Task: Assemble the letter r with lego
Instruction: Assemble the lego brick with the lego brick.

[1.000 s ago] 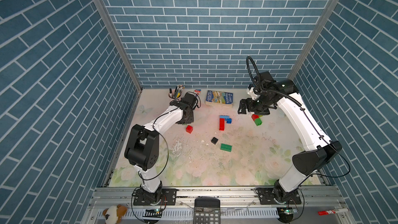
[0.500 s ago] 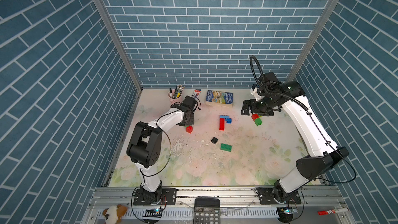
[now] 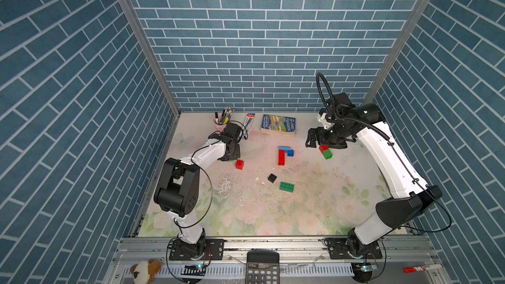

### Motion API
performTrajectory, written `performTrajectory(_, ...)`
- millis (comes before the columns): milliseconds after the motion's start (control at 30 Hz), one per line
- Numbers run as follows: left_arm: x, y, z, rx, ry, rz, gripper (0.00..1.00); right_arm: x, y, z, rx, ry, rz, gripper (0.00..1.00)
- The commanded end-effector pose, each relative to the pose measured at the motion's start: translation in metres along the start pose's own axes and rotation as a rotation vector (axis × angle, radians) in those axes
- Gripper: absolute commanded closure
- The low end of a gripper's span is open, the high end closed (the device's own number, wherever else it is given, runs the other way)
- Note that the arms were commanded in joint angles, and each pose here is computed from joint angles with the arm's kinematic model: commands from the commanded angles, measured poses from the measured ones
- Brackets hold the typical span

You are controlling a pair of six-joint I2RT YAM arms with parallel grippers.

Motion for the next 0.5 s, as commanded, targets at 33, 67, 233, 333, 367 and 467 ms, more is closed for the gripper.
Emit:
performTrajectory(33, 0.003, 0.005, 0.003, 0.018, -0.006, 0.026, 0.86, -0.011, 0.01, -0.002, 0.017, 0.006, -0.002, 0.03)
performTrajectory(67, 0.006, 0.007, 0.003, 0.015, 0.002, 0.033, 0.86, -0.012, 0.011, -0.002, 0.017, 0.008, -0.002, 0.03)
performTrajectory(233, 0.015, 0.02, 0.006, -0.019, 0.018, 0.052, 0.86, -0.013, 0.011, -0.002, 0.014, 0.011, -0.003, 0.03)
performTrajectory(333, 0.017, 0.025, 0.006, -0.032, 0.034, 0.065, 0.86, -0.013, 0.011, -0.002, 0.011, 0.012, 0.001, 0.03)
performTrajectory(367, 0.018, 0.027, 0.005, -0.037, 0.042, 0.064, 0.86, -0.014, 0.011, -0.002, 0.008, 0.012, 0.004, 0.03)
performTrajectory(467, 0.017, 0.029, 0.002, -0.053, 0.07, 0.053, 0.86, -0.015, 0.009, -0.002, -0.001, 0.016, 0.004, 0.03)
Point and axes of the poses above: each gripper's point midway between its finger pads, its own x axis out along the fingers, its own z axis along the line the jaws close on, y = z × x, the point moved 10 cm from there along -x, back along the fingers, and after that the axes turned 6 degrees about -x, right-handed, at the moved point
